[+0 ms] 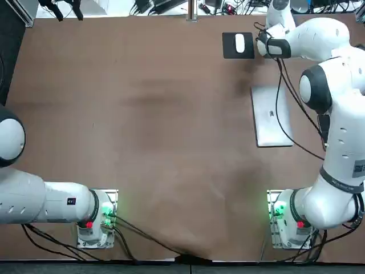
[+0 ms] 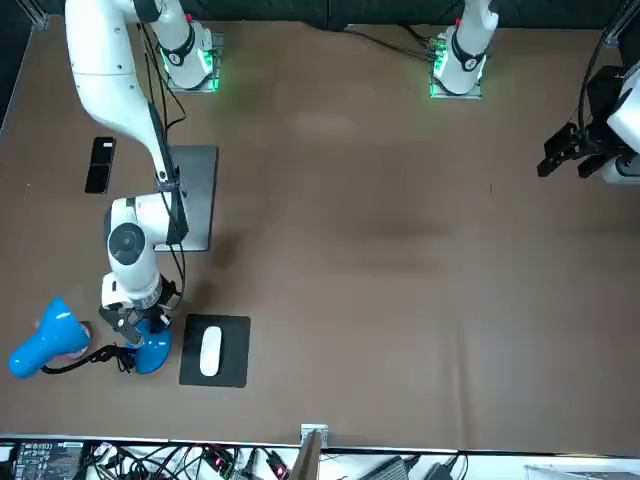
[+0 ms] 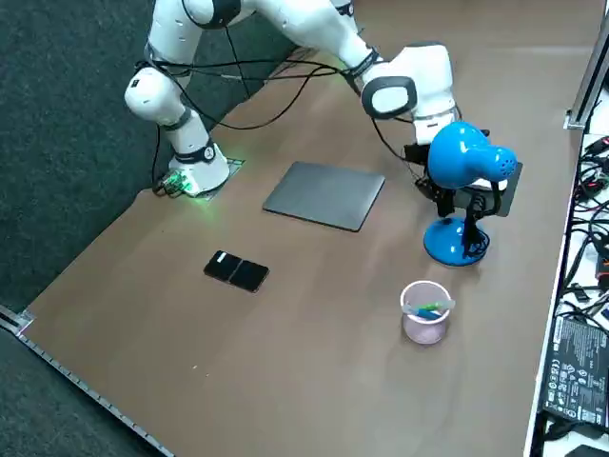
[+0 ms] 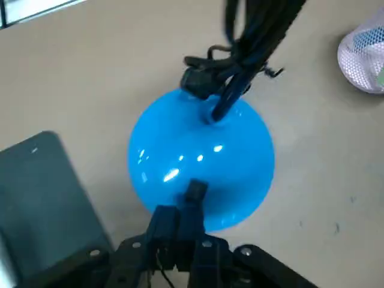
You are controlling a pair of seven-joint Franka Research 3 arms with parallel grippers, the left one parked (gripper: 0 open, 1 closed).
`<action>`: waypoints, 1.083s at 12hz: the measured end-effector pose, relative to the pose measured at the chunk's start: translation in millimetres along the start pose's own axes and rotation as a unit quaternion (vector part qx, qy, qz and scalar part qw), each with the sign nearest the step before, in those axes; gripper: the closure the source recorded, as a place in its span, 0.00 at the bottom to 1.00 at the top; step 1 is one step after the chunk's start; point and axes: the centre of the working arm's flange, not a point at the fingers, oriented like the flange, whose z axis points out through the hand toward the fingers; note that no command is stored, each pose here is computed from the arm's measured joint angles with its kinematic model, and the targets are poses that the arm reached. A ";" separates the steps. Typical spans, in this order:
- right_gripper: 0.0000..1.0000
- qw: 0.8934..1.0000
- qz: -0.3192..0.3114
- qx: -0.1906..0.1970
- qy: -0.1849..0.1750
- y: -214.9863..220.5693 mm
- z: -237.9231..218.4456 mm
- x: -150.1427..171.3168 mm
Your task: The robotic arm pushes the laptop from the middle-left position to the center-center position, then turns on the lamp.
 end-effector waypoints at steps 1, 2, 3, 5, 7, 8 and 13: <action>0.98 1.000 -0.003 -0.004 -0.005 -6.1 -7.3 -2.5; 0.98 1.000 -0.006 -0.007 -0.009 -12.4 -16.6 -4.8; 0.98 1.000 -0.008 -0.011 -0.013 -16.7 -26.2 -6.2; 0.98 1.000 -0.006 -0.020 -0.022 -18.0 -47.2 -3.2; 0.98 0.999 0.002 -0.026 -0.035 -9.2 -80.4 8.2; 0.98 0.999 0.001 -0.022 -0.044 -7.1 -92.1 10.9; 0.97 0.995 -0.027 0.021 -0.094 11.5 -166.1 26.5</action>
